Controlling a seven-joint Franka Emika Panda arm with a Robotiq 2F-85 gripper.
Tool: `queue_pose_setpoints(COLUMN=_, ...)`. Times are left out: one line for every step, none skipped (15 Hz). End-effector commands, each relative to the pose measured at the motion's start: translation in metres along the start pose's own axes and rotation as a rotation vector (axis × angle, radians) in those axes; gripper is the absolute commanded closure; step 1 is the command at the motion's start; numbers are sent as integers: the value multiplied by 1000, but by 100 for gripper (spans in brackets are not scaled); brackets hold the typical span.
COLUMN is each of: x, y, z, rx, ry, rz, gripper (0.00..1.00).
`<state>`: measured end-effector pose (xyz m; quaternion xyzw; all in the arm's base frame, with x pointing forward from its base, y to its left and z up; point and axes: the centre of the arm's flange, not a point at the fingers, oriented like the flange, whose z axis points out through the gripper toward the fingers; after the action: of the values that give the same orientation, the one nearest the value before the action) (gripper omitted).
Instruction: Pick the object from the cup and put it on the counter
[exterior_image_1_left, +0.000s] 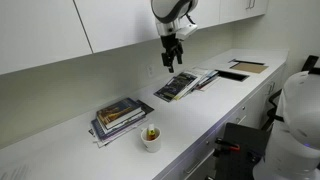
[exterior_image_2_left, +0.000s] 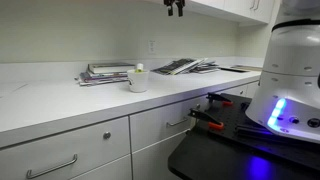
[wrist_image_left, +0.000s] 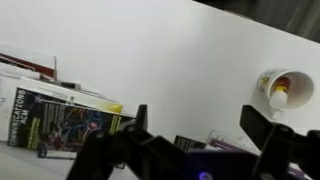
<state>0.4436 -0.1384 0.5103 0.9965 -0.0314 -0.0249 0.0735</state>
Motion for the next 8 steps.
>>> queue_pose_setpoints(x=0, y=0, z=0, rx=0, ry=1, rz=0, gripper=0)
queue_pose_setpoints(x=0, y=0, z=0, rx=0, ry=1, rz=0, gripper=0)
queue_pose_setpoints(x=0, y=0, z=0, rx=0, ry=1, rz=0, gripper=0)
queue_pose_setpoints(x=0, y=0, z=0, rx=0, ry=1, rz=0, gripper=0)
queue_pose_setpoints(x=0, y=0, z=0, rx=0, ry=1, rz=0, gripper=0)
queue_pose_setpoints(x=2, y=-4, z=1, rx=11, ry=9, rz=-12, gripper=0)
queue_pose_setpoints(x=5, y=-14, z=5, rx=47, ry=25, rz=-37, gripper=0)
queue_pose_setpoints(x=9, y=-23, z=10, rx=73, ry=31, rz=-36, gripper=0)
